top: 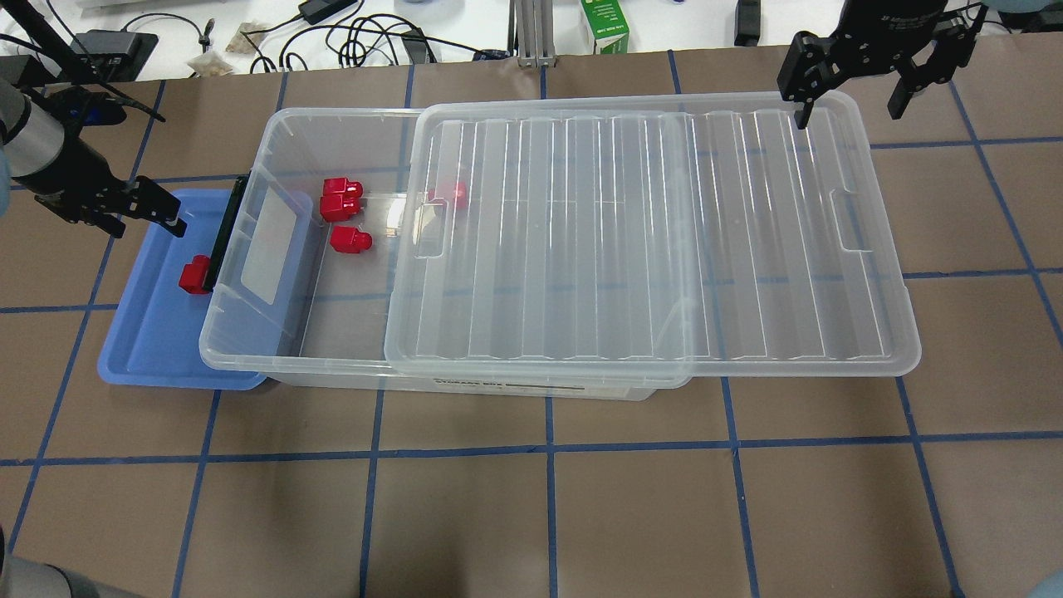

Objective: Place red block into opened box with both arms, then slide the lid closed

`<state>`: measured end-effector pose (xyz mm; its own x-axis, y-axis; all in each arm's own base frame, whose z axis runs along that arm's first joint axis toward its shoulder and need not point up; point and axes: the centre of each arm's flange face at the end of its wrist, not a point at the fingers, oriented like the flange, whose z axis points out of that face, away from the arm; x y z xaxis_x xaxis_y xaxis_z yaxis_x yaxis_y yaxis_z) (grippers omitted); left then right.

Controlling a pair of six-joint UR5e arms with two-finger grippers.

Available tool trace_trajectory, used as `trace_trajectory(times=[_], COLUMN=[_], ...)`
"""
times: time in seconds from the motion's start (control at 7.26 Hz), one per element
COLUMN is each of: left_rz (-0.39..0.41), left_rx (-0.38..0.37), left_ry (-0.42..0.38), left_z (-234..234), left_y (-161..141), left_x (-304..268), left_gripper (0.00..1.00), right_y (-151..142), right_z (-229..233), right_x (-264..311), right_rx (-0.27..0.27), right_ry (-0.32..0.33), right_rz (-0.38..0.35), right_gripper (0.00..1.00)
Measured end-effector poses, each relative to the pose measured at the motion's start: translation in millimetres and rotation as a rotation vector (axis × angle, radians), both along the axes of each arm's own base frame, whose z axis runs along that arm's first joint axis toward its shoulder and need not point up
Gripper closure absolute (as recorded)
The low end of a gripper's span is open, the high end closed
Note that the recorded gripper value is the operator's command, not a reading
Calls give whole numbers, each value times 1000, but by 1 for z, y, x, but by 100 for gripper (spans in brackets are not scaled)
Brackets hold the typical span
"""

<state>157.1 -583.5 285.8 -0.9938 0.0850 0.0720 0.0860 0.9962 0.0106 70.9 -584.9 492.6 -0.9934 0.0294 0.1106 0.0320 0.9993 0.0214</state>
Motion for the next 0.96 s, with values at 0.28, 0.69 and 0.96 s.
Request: trace_trajectory(times=[0.28,0.69,0.96], left_rz=[-3,13,30], left_rx=[15,26,29], left_ry=[-27,-19,-1], left_z=[-27,-66,-85], left_y=[-2,-6,-10], left_x=[19,34,31], left_gripper=[0,0,0], right_y=[12,37,62], right_z=[12,16,14], right_x=[0,7,18], right_rx=[-8,72,80], right_ry=[4,-30,-101], right_rz=[-22,-29,-37], right_gripper=[0,0,0])
